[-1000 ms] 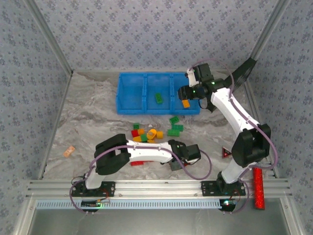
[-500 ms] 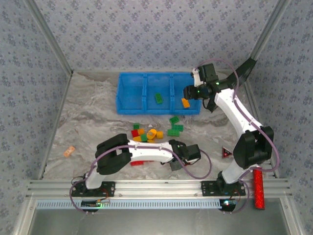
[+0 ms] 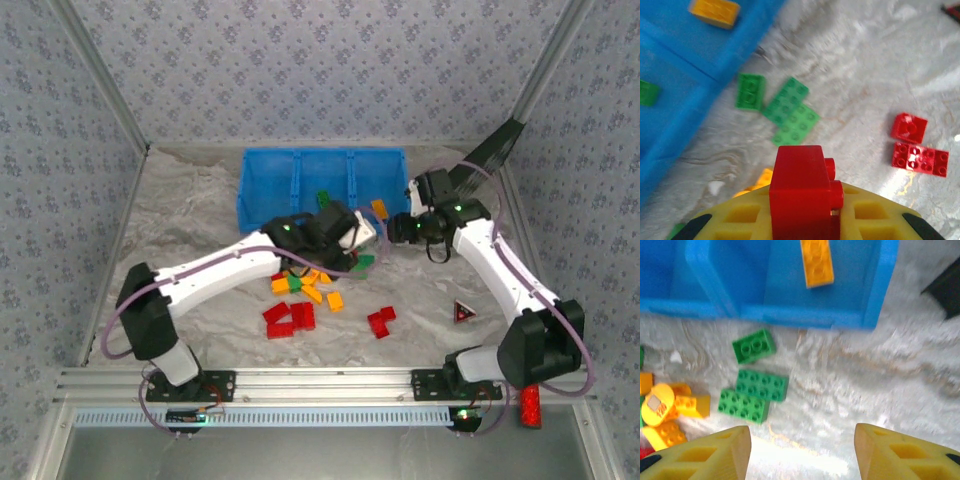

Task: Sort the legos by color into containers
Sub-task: Place the lego in the container.

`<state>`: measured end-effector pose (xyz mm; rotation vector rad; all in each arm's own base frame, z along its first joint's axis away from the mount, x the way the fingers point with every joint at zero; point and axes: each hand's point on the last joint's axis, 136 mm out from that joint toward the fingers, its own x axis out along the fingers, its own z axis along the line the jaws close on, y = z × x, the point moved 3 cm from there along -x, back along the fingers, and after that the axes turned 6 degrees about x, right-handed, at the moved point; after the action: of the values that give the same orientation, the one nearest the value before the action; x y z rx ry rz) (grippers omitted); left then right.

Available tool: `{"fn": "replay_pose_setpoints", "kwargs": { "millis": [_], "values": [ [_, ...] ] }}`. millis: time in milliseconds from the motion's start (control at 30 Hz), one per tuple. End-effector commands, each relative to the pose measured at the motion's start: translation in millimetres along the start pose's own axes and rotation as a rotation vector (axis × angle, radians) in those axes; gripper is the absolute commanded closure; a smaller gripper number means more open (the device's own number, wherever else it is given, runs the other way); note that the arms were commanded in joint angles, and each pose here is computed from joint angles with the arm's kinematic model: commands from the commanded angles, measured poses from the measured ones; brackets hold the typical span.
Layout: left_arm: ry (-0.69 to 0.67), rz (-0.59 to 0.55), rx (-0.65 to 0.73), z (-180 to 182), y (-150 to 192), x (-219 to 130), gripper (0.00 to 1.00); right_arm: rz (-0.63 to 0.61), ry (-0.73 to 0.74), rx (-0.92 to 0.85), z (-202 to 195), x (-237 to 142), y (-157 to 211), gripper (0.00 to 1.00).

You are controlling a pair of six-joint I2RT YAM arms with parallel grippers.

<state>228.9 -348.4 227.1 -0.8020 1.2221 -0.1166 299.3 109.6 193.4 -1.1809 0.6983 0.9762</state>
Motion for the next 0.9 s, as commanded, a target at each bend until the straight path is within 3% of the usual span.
{"fn": "replay_pose_setpoints", "kwargs": {
  "millis": [0,133,233,400,567,867],
  "values": [
    [-0.044,-0.084,-0.046,35,-15,-24,0.87,0.029,-0.038,0.018,16,0,24,0.40],
    [-0.234,-0.167,-0.205,105,-17,-47,0.87,0.057,-0.026,-0.044,46,9,47,0.36],
    [-0.369,-0.167,-0.389,161,0,-57,0.87,0.083,-0.055,-0.078,73,18,66,0.35],
    [-0.418,-0.120,-0.614,228,41,-51,0.87,0.162,-0.041,-0.154,106,37,97,0.36],
    [-0.426,0.002,-0.647,263,63,-18,0.89,0.225,0.019,-0.251,127,54,117,0.36],
    [-0.347,0.081,-0.692,276,77,56,0.89,0.273,0.107,-0.396,145,77,140,0.36]
  ]
}}
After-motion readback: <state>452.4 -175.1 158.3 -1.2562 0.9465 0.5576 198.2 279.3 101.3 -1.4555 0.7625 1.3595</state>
